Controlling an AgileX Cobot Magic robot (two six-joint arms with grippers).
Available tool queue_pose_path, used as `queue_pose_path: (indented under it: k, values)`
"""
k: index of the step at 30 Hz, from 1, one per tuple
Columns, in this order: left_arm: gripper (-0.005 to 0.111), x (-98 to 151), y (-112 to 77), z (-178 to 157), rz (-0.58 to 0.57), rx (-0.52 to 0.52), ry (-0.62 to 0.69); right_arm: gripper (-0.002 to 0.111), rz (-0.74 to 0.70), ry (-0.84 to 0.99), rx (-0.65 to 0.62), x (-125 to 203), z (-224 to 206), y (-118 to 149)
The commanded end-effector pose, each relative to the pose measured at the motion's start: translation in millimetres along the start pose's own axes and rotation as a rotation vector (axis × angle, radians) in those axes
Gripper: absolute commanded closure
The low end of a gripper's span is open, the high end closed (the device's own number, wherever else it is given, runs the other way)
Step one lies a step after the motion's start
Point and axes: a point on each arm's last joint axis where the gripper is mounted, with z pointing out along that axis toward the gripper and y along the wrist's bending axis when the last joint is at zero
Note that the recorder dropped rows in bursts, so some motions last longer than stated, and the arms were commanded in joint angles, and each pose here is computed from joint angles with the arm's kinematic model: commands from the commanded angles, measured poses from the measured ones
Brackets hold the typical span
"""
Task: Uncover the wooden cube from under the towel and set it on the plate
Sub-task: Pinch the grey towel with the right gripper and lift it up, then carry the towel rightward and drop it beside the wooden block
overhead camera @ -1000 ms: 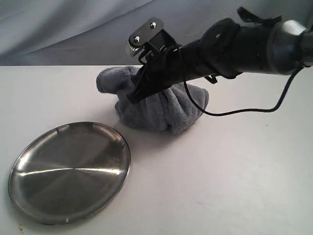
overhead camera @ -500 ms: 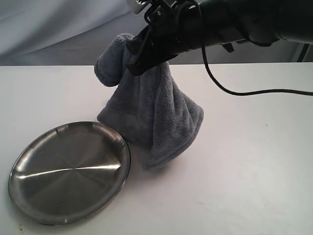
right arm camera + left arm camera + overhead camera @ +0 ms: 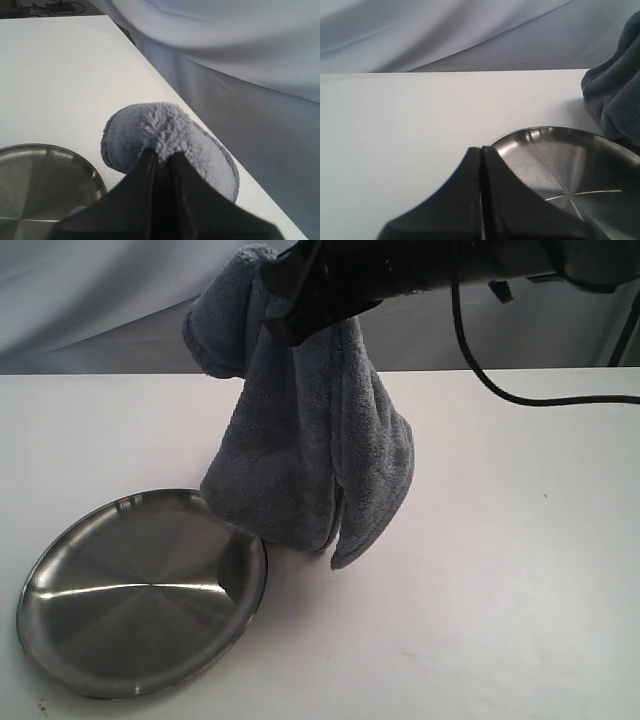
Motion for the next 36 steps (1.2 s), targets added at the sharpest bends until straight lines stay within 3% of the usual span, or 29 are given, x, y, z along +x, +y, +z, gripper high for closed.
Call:
queue_pose_path:
  k: [1, 18, 27, 36]
  values:
    - [0.107, 0.3, -0.2, 0.1, -0.003, 0.004, -0.008, 0.108, -0.001, -0.049, 0.06, -10.2, -10.0, -4.3]
    - [0.107, 0.3, -0.2, 0.1, -0.005, 0.004, -0.008, 0.108, -0.023, -0.217, 0.235, -45.6, -58.0, -13.1]
    - [0.107, 0.3, -0.2, 0.1, -0.004, 0.004, -0.008, 0.108, -0.012, -0.334, 0.26, -70.1, -104.6, -6.7]
    - [0.107, 0.3, -0.2, 0.1, -0.004, 0.004, -0.008, 0.108, -0.029, -0.351, 0.22, -75.9, -120.6, 0.9]
